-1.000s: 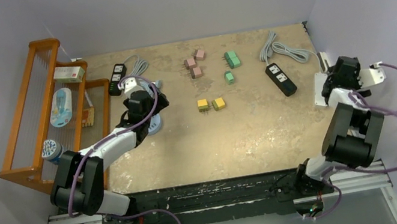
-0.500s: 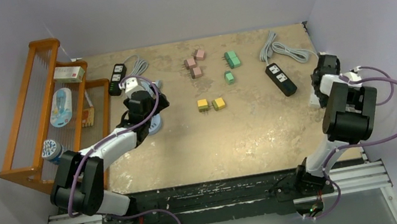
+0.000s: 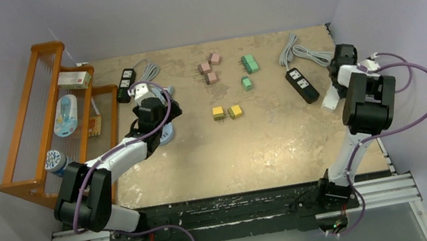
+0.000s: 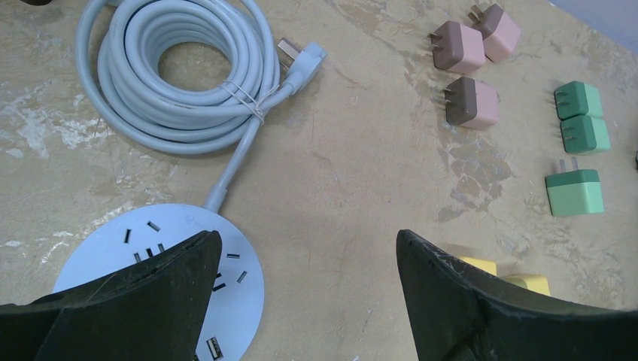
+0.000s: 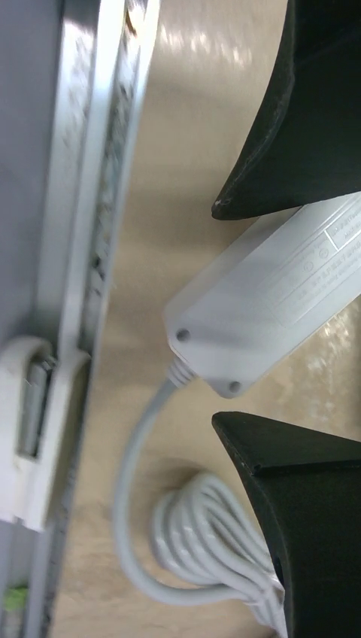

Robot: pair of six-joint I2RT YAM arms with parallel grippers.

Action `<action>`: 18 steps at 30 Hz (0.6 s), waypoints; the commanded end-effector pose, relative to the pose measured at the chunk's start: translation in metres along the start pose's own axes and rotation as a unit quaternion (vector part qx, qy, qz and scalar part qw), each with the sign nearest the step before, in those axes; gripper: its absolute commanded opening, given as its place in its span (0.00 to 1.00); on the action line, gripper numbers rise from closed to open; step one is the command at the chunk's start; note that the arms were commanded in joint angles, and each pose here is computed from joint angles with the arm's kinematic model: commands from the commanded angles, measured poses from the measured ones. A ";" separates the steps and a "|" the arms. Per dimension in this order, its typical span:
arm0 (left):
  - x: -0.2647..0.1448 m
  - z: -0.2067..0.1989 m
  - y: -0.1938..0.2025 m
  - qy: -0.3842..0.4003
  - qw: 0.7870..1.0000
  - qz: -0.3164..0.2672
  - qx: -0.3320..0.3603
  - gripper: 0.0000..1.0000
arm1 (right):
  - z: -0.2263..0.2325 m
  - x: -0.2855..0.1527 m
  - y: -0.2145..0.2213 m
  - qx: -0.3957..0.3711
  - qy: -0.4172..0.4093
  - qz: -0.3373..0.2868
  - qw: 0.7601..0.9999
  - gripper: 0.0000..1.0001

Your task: Pull the plug off the socket

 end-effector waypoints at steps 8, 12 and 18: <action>0.001 -0.004 -0.014 0.006 1.000 -0.022 0.002 0.86 | 0.073 -0.039 0.079 -0.037 -0.093 0.039 0.994 0.98; 0.000 -0.003 -0.014 0.002 1.000 -0.019 0.004 0.86 | 0.089 -0.059 0.060 -0.056 -0.116 -0.011 0.992 0.99; 0.000 -0.003 -0.020 -0.005 1.000 -0.024 0.004 0.86 | 0.104 -0.109 0.009 -0.057 -0.164 -0.073 0.982 0.99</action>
Point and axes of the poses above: each gripper's point midway between its finger pads, its own x axis out along the fingers, its own z axis along the line the jaws close on, y = z × x, the point moved 4 cm from there along -x, back along the fingers, and after that the axes turned 15 degrees about x, right-handed, at the moved point
